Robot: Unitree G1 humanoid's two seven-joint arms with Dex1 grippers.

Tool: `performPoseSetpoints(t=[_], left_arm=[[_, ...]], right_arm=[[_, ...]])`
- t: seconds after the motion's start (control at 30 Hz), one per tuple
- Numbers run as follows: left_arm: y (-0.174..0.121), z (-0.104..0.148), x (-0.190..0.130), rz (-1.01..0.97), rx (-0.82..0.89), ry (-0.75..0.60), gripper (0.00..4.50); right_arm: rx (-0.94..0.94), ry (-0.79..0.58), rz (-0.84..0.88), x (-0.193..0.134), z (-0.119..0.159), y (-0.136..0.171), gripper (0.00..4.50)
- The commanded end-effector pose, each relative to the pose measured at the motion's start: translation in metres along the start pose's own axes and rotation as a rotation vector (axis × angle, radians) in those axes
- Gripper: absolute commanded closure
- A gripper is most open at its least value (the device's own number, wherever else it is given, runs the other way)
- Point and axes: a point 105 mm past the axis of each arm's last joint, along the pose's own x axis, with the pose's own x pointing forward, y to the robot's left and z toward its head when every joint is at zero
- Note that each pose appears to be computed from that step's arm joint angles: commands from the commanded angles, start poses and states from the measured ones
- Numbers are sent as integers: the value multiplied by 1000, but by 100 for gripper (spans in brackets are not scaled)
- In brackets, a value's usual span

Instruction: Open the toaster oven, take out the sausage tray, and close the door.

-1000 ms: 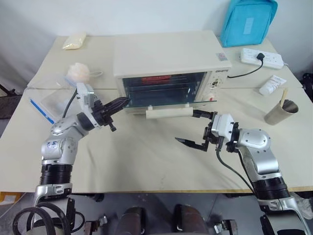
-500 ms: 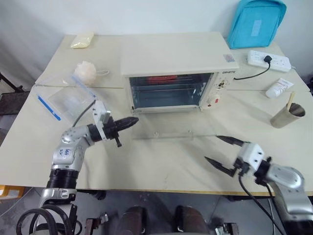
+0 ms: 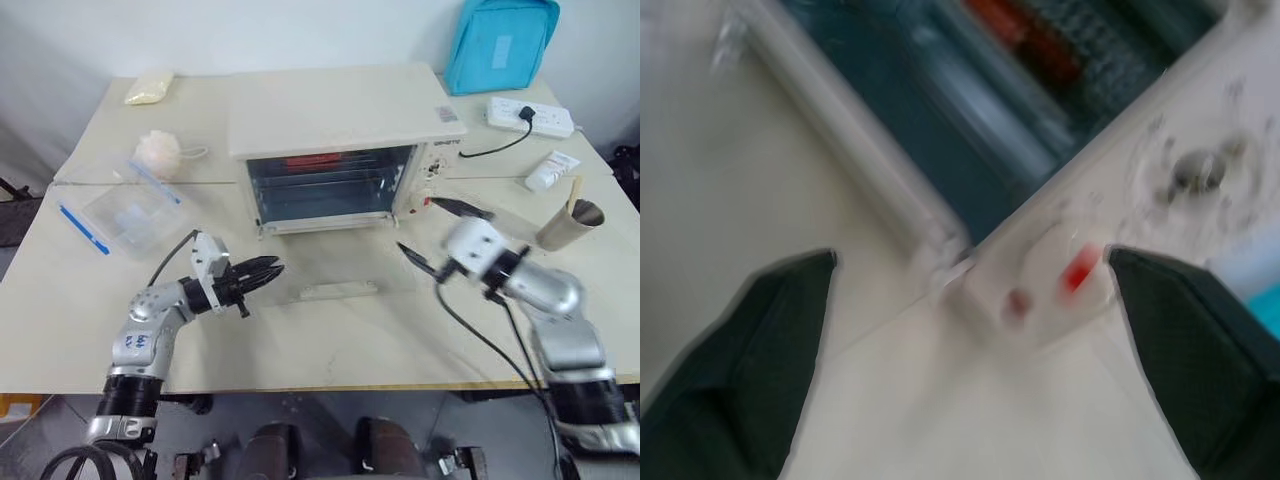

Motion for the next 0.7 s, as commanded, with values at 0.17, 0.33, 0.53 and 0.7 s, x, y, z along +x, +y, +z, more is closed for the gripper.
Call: performPoseSetpoints(t=[0.17,0.33,0.53,0.7], left_arm=[[2,46,-40,165,127,-156,110],[-5,58,-62,280,145,-213,7],[-24,55,-63,301,98,-226,2],[-23,56,-54,276,95,-227,0]], right_arm=[[-319,-31,-80,62,28,1,0],[-424,-19,-160,95,31,-2,0],[-475,110,-225,125,17,-13,19],[-506,99,-227,133,18,-11,168]])
